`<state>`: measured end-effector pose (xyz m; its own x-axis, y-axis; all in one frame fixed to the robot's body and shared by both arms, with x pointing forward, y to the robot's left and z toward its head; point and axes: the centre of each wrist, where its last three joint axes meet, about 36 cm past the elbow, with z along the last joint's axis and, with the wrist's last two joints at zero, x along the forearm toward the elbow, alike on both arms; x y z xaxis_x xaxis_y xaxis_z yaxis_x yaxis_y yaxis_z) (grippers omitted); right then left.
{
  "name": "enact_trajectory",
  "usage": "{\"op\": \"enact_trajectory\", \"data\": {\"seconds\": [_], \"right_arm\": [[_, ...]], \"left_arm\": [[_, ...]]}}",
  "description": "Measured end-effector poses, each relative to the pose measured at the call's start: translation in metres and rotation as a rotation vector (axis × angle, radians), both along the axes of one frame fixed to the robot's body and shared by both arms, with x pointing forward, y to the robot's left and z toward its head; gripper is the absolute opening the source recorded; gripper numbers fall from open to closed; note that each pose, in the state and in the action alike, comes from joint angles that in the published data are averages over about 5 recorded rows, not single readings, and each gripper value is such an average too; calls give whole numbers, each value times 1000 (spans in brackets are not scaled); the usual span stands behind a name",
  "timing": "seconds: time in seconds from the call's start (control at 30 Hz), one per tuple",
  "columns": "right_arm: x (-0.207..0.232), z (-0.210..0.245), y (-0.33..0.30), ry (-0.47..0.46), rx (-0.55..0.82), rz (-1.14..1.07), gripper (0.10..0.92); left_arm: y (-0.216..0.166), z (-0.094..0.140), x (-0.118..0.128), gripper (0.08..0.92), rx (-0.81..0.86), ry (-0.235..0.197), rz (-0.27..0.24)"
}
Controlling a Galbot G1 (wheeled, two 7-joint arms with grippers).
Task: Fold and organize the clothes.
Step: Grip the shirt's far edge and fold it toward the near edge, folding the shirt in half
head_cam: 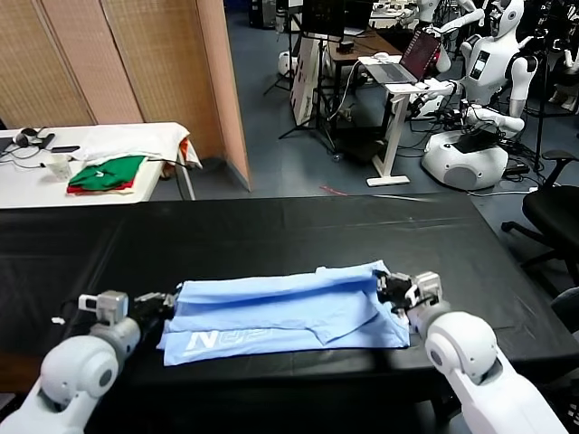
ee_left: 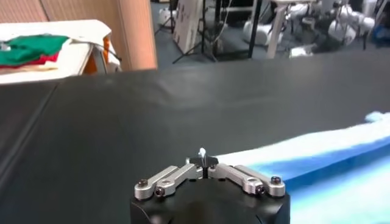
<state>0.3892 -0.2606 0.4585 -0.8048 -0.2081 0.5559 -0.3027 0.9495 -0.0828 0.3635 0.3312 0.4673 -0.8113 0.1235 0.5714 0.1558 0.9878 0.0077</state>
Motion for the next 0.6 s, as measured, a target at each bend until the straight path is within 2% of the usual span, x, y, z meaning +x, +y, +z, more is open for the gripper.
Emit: {"op": "enact_trajectory", "data": {"seconds": [0.2,0.23,0.33,0.43,0.6], "right_arm": [[-3,0,1,8,22,5,151],[-4,0,1,8,27,6,169],[-8,4,-2,6,44,5,297],[-13,12,-7,0,73,-6,482],[-11,24,-21,-31,123,-67,792]], "left_arm": [[-2,-10,-13,147,11,19,13],[-2,-12,-14,147,13,21,15],[-4,-16,-18,167,22,31,19],[-6,-19,-21,290,33,46,22],[-9,-17,-29,608,52,51,38]]}}
